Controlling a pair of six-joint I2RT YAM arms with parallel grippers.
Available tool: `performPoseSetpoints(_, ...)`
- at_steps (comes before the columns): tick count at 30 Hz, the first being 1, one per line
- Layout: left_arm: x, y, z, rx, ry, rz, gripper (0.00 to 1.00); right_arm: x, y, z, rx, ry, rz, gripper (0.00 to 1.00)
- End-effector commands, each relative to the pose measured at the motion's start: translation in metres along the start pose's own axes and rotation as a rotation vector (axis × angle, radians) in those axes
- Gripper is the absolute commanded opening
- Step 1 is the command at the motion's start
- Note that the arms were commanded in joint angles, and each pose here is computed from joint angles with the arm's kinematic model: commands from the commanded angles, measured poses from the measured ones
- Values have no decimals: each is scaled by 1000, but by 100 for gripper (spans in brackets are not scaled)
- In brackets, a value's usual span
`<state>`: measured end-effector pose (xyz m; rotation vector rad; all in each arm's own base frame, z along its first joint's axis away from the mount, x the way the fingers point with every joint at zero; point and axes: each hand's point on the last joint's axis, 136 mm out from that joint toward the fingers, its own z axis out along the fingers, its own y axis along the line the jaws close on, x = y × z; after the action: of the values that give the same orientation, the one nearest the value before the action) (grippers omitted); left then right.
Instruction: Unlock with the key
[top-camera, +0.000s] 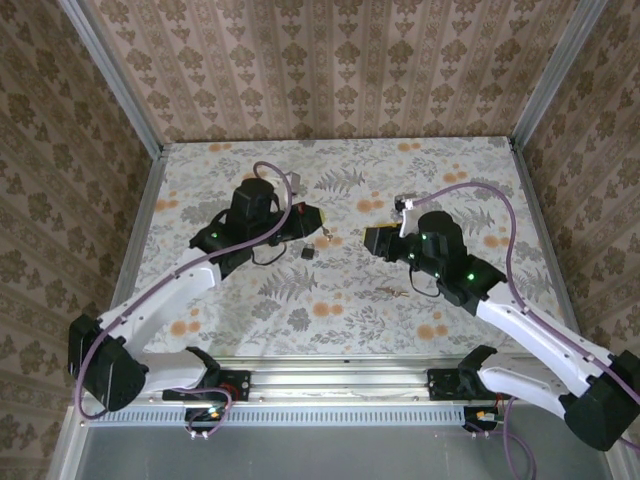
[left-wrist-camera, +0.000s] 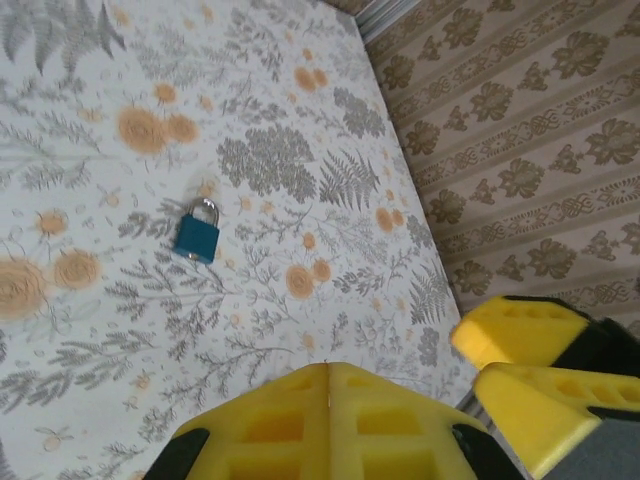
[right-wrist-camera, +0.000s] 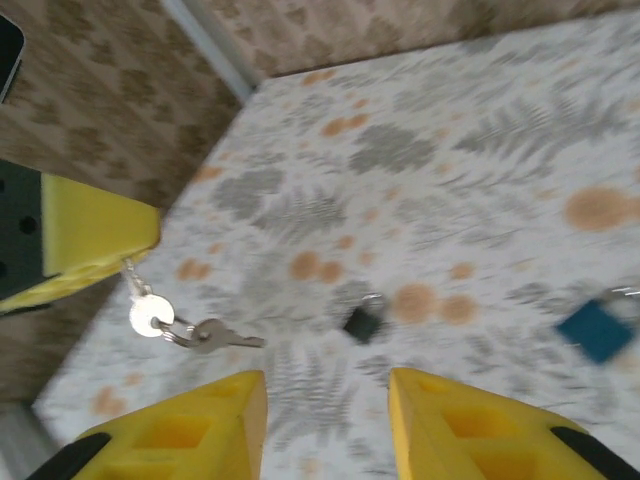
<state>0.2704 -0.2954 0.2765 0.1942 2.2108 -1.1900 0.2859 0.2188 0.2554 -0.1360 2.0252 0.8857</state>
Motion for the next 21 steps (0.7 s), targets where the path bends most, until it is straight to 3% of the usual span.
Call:
performPoseSetpoints(1, -14, -20, -14, 55, -76, 120, 0, -13, 47, 2, -278, 20, 189, 37)
performPoseSetpoints(6, -16, -46, -17, 166, -101, 140, 0, -29, 60, 4, -411, -37, 340, 53)
performPoseSetpoints(12, -16, -72, -21, 265, -113, 167, 0, -37, 70, -1, -502, -59, 385, 49)
performPoseSetpoints(17, -19, -82, -22, 311, -128, 158, 0, -38, 75, -6, -540, -69, 385, 55)
performPoseSetpoints(21, -19, -87, -23, 348, -136, 140, 0, -42, 83, -9, -587, -63, 379, 50)
